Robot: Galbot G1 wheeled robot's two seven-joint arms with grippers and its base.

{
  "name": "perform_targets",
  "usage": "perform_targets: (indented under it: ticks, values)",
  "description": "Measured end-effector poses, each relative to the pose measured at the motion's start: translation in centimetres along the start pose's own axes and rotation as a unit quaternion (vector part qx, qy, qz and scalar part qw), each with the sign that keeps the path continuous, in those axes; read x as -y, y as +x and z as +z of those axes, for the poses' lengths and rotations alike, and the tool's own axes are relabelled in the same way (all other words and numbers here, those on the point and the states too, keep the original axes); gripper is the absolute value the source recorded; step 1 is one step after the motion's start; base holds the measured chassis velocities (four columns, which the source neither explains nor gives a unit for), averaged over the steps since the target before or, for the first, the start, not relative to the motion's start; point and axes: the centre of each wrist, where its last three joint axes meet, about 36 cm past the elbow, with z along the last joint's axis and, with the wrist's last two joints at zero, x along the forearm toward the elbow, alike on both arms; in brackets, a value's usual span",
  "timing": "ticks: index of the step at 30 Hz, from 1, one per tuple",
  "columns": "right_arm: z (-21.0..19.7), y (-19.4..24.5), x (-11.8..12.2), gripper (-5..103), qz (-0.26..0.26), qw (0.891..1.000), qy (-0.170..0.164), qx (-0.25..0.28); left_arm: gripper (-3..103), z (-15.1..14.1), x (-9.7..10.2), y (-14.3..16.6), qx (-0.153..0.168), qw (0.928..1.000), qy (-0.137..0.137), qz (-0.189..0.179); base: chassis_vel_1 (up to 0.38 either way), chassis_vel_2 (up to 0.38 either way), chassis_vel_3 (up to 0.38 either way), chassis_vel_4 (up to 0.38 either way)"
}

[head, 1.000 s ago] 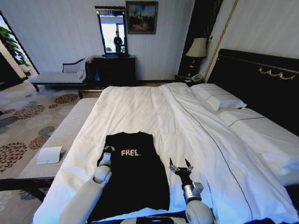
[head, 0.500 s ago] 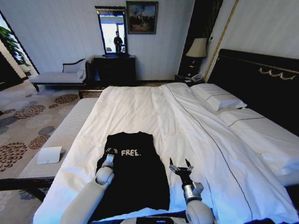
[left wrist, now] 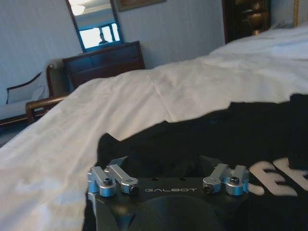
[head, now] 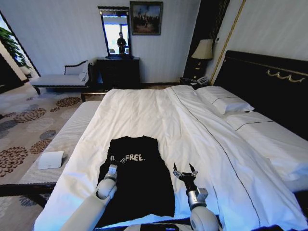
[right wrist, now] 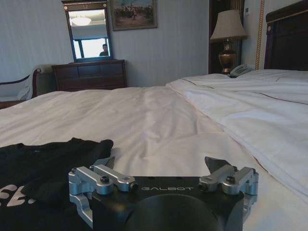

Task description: Fold the clothes on the bed.

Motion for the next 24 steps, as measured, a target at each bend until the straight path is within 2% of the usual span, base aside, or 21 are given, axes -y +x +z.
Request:
perform_targets:
  ticks: [1, 2, 5, 6, 10, 11, 13, 14, 17, 18, 21, 24]
  values:
    - [0.0, 0.0, -0.1, 100, -0.001, 1.000, -0.001, 0.000, 91, -0.2, -0.5, 0.0, 0.002, 1.0000, 0.005, -0.006, 0.000, 0.000, 0.000, 0.000]
    - [0.0, 0.0, -0.1, 100, -0.001, 1.000, -0.001, 0.000, 91, -0.2, -0.5, 0.0, 0.002, 1.0000, 0.005, -0.006, 0.000, 0.000, 0.000, 0.000]
    - [0.1, -0.1, -0.4, 100, -0.004, 1.000, -0.002, 0.000, 100, -0.8, -2.3, -0.5, 0.002, 0.9991, 0.026, -0.032, 0.000, 0.000, 0.000, 0.000]
    - [0.1, -0.1, -0.4, 100, -0.004, 1.000, -0.002, 0.000, 100, -0.8, -2.3, -0.5, 0.002, 0.9991, 0.026, -0.032, 0.000, 0.000, 0.000, 0.000]
    - [0.2, 0.0, -0.4, 100, -0.004, 1.000, -0.001, 0.000, 100, -2.1, -4.6, -2.3, -0.011, 0.9946, 0.078, -0.068, 0.000, 0.000, 0.000, 0.000]
    - [0.2, 0.0, -0.4, 100, -0.004, 1.000, -0.001, 0.000, 100, -2.1, -4.6, -2.3, -0.011, 0.9946, 0.078, -0.068, 0.000, 0.000, 0.000, 0.000]
    - [0.3, 0.1, -0.3, 100, -0.003, 1.000, 0.000, 0.000, 100, -2.9, -5.5, -3.7, -0.018, 0.9913, 0.106, -0.076, 0.000, 0.000, 0.000, 0.000]
    - [0.3, 0.1, -0.3, 100, -0.003, 1.000, 0.000, 0.000, 100, -2.9, -5.5, -3.7, -0.018, 0.9913, 0.106, -0.076, 0.000, 0.000, 0.000, 0.000]
    - [0.2, 0.2, 0.0, 100, 0.001, 1.000, 0.002, 0.001, 100, -3.9, -6.5, -5.5, -0.032, 0.9847, 0.152, -0.079, 0.000, 0.000, 0.000, 0.000]
    - [0.2, 0.2, 0.0, 100, 0.001, 1.000, 0.002, 0.001, 100, -3.9, -6.5, -5.5, -0.032, 0.9847, 0.152, -0.079, 0.000, 0.000, 0.000, 0.000]
    - [0.1, 0.4, 0.3, 100, 0.005, 1.000, 0.004, 0.003, 100, -4.1, -7.4, -6.9, -0.041, 0.9795, 0.178, -0.086, 0.000, 0.000, 0.000, 0.000]
    - [0.0, 0.4, 0.5, 100, 0.007, 1.000, 0.005, 0.003, 100, -4.1, -7.8, -7.6, -0.043, 0.9782, 0.182, -0.091, 0.000, 0.000, 0.000, 0.000]
